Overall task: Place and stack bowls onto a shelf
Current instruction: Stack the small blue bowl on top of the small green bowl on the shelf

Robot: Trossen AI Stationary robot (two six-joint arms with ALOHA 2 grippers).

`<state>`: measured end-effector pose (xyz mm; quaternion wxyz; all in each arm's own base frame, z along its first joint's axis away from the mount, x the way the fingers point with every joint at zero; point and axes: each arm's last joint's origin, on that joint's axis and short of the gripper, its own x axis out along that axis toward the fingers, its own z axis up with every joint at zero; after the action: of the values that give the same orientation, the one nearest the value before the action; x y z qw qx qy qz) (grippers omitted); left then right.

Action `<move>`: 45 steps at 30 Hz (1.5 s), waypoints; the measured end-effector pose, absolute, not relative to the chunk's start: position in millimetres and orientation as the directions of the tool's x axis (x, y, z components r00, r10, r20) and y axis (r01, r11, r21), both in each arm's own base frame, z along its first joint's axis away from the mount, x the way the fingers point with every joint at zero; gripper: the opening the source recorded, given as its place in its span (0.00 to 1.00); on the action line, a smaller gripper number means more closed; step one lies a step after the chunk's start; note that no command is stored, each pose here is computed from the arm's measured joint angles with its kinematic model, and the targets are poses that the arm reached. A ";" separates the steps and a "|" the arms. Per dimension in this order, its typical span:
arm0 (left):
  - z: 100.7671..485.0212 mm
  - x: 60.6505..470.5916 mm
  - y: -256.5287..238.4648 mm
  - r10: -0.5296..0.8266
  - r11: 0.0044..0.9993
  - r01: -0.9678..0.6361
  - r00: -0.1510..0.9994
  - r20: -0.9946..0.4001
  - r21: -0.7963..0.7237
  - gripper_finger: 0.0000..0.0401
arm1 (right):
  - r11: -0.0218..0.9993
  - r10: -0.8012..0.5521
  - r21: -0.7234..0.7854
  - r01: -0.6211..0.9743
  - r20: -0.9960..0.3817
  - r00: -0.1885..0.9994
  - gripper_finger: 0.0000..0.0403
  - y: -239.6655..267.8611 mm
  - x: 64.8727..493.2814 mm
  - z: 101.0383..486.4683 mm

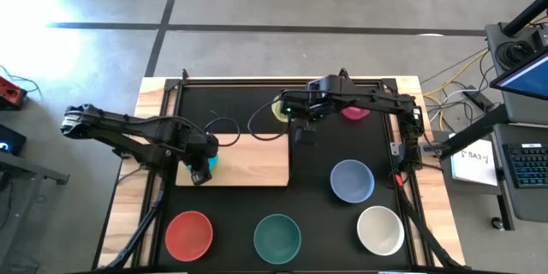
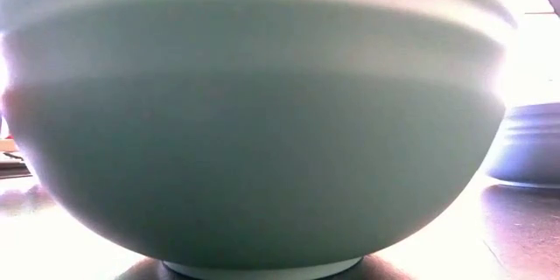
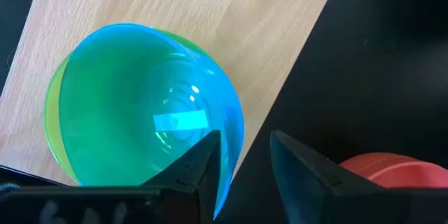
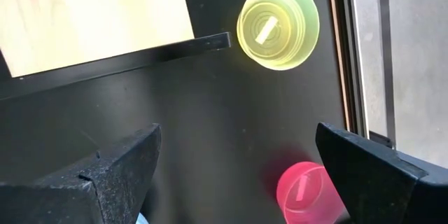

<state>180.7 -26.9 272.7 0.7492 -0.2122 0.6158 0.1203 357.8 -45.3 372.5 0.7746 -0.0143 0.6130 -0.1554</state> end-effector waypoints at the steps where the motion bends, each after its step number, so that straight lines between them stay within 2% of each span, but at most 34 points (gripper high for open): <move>1: 272.7 181.1 -26.9 -0.075 0.881 -0.443 0.217 -0.973 -0.167 0.24 | 0.951 -0.259 -0.214 0.222 -0.945 0.200 0.91 -46.2 357.7 372.5; 8: 272.7 181.2 -26.1 -0.043 0.881 -0.452 0.222 -0.974 -0.142 0.02 | 0.953 -0.259 -0.216 0.214 -0.945 0.200 0.91 -46.4 357.7 372.5; 14: 272.8 181.3 -26.1 -0.044 0.877 -0.457 0.224 -0.974 -0.145 0.00 | 0.954 -0.259 -0.218 0.208 -0.945 0.199 0.91 -46.5 357.6 372.5; 22: 282.6 182.7 -26.4 -0.048 0.876 -0.454 0.254 -0.966 -0.163 0.00 | 0.956 -0.259 -0.222 0.191 -0.945 0.199 0.91 -46.5 357.6 372.5; 37: 272.3 180.2 -25.3 -0.013 0.873 -0.474 0.215 -0.976 -0.116 0.00 | 0.957 -0.259 -0.223 0.187 -0.945 0.201 0.91 -46.5 357.8 372.6; 41: 272.3 180.2 -25.4 -0.013 0.873 -0.474 0.215 -0.976 -0.116 0.06 | 0.957 -0.260 -0.224 0.184 -0.944 0.203 0.91 -46.6 358.0 372.6; 45: 272.3 180.2 -25.6 -0.021 0.873 -0.472 0.214 -0.977 -0.122 0.16 | 0.958 -0.260 -0.226 0.176 -0.944 0.203 0.91 -46.6 358.0 372.6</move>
<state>180.2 -25.6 272.3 0.7525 -0.2024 0.6086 0.1500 358.0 -46.6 372.6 0.7748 -0.0341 0.6154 -0.1404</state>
